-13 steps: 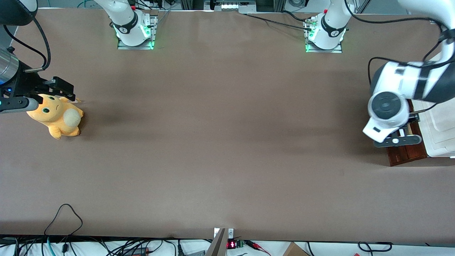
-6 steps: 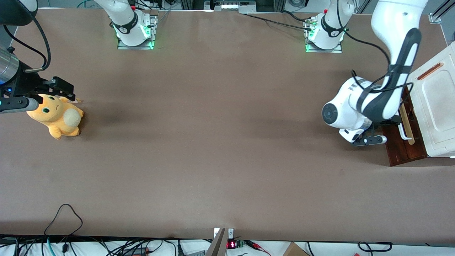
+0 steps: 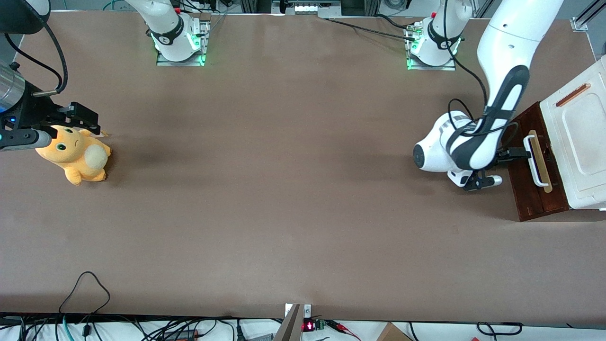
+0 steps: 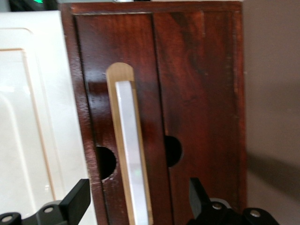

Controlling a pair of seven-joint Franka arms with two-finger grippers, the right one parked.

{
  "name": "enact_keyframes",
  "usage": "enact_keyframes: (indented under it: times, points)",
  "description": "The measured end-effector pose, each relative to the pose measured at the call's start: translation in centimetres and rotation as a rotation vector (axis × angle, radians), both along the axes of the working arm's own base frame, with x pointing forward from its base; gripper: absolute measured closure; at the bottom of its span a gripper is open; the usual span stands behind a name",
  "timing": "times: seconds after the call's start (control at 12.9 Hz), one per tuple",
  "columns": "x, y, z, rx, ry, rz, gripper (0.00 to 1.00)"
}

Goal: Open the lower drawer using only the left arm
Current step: 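Lower the open left gripper around the white drawer handle, then close the left gripper on the white handle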

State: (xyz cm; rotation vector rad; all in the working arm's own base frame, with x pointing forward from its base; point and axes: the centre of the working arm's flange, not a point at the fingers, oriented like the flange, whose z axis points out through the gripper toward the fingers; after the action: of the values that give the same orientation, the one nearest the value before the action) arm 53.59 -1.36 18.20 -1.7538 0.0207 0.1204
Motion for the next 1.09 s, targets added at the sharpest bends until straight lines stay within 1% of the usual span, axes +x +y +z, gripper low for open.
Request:
enact_keyframes:
  times: [0.08, 0.16, 0.23, 0.31, 0.39, 0.47, 0.54, 0.62, 0.7, 0.78, 0.93, 1.09]
  points:
    - [0.0, 0.3, -0.2, 0.024, -0.003, -0.014, 0.07]
    - [0.0, 0.8, -0.1, 0.037, -0.005, -0.019, 0.07]
    - [0.1, 1.3, -0.1, 0.042, -0.005, -0.017, 0.11]
    - [0.1, 1.8, -0.1, 0.044, -0.005, -0.01, 0.12]
    - [0.0, 2.1, -0.2, 0.044, -0.003, -0.005, 0.19]
    - [-0.1, 2.4, -0.2, 0.045, -0.003, 0.001, 0.19]
    - [-0.2, 2.7, -0.3, 0.046, -0.002, 0.006, 0.25]
    - [-0.3, 3.0, -0.4, 0.048, -0.003, 0.011, 0.26]
    - [-0.4, 3.2, -0.4, 0.049, -0.004, 0.016, 0.3]
    - [-0.4, 3.4, -0.4, 0.049, -0.006, 0.019, 0.3]
    - [-0.4, 3.9, -0.5, 0.057, -0.009, 0.016, 0.41]
    - [-0.3, 4.5, -0.6, 0.078, -0.009, -0.01, 0.41]
